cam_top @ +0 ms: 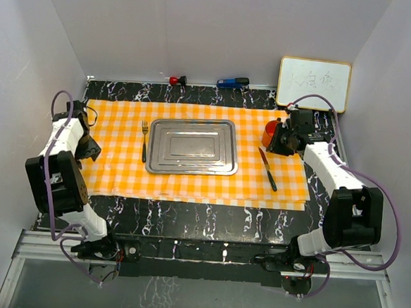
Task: Set the dinner table for one person
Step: Adjust the napkin at the center of the board.
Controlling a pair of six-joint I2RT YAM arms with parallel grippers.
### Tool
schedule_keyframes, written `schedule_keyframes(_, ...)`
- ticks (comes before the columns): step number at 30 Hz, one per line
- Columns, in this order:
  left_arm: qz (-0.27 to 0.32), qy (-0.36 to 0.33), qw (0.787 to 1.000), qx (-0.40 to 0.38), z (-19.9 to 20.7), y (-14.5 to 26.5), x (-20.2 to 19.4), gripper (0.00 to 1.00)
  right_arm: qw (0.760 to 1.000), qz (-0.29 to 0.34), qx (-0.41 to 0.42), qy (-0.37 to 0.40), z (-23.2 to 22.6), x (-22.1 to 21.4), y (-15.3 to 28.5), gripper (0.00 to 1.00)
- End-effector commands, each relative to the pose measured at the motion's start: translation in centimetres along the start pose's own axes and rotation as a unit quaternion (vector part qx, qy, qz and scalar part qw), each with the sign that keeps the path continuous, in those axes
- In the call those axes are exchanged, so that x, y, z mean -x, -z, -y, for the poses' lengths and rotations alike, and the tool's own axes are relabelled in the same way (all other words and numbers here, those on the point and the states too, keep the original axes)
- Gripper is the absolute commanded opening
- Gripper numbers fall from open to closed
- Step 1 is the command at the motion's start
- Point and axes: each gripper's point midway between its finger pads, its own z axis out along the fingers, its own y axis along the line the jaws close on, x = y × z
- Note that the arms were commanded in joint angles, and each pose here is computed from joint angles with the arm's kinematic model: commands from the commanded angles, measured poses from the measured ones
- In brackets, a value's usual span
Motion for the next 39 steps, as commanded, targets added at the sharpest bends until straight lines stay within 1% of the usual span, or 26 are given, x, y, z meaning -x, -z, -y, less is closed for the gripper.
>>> schedule_keyframes(1, -0.049, 0.002, 0.999, -0.012, 0.6, -1.6, -2.0, 0.52, 0.999, 0.025, 0.023, 0.013, -0.9, 1.0, 0.7, 0.17)
schedule_keyframes(6, -0.057, 0.025, 0.998, -0.011, -0.2, -2.7, -2.9, 0.53, 0.999, 0.02, 0.031, 0.013, -1.2, 0.7, 0.7, 0.17)
schedule_keyframes(9, -0.076, 0.041, 0.996, -0.02, -0.9, -3.5, -3.7, 0.54, 0.999, 0.016, 0.036, 0.013, -1.3, 0.5, 0.6, 0.17)
schedule_keyframes(13, -0.103, 0.042, 0.994, -0.024, -1.0, -5.0, -4.9, 0.54, 0.999, 0.019, 0.036, 0.012, -1.3, 0.7, 0.6, 0.17)
schedule_keyframes(16, -0.118, 0.041, 0.992, -0.023, -0.8, -5.9, -5.6, 0.54, 1.0, 0.018, 0.02, 0.01, -0.7, 0.5, 0.5, 0.16)
schedule_keyframes(18, -0.12, 0.042, 0.992, -0.022, -0.8, -6.2, -5.7, 0.54, 1.0, 0.017, -0.011, 0.006, 0.5, 0.0, 0.2, 0.14)
schedule_keyframes(22, -0.111, 0.048, 0.992, -0.024, -0.9, -5.8, -5.2, 0.54, 0.994, 0.014, -0.104, -0.02, 4.3, -1.6, -0.3, 0.09)
schedule_keyframes(26, -0.087, 0.08, 0.992, -0.04, -0.8, -4.9, -4.2, 0.54, 0.987, -0.01, -0.155, -0.05, 7.1, -3.6, -0.7, 0.05)
schedule_keyframes(28, -0.075, 0.102, 0.991, -0.051, -0.7, -4.4, -3.4, 0.57, 0.98, -0.023, -0.189, -0.059, 8.6, -4.2, -0.4, 0.02)
schedule_keyframes(30, -0.07, 0.122, 0.988, -0.065, -0.4, -4.0, -3.0, 0.57, 0.973, -0.035, -0.218, -0.064, 9.9, -4.9, 0.0, 0.0)
schedule_keyframes(32, -0.067, 0.14, 0.984, -0.082, 0.1, -3.8, -2.8, 0.57, 0.972, -0.042, -0.222, -0.07, 10.3, -5.4, 0.1, 0.0)
schedule_keyframes(35, -0.078, 0.16, 0.978, -0.106, 0.8, -4.2, -3.0, 0.57, 0.974, -0.051, -0.207, -0.078, 10.0, -6.2, -0.5, 0.0)
schedule_keyframes(39, -0.125, 0.169, 0.968, -0.14, 1.9, -5.5, -4.8, 0.56, 0.978, -0.068, -0.178, -0.089, 9.2, -7.3, -1.9, 0.0)
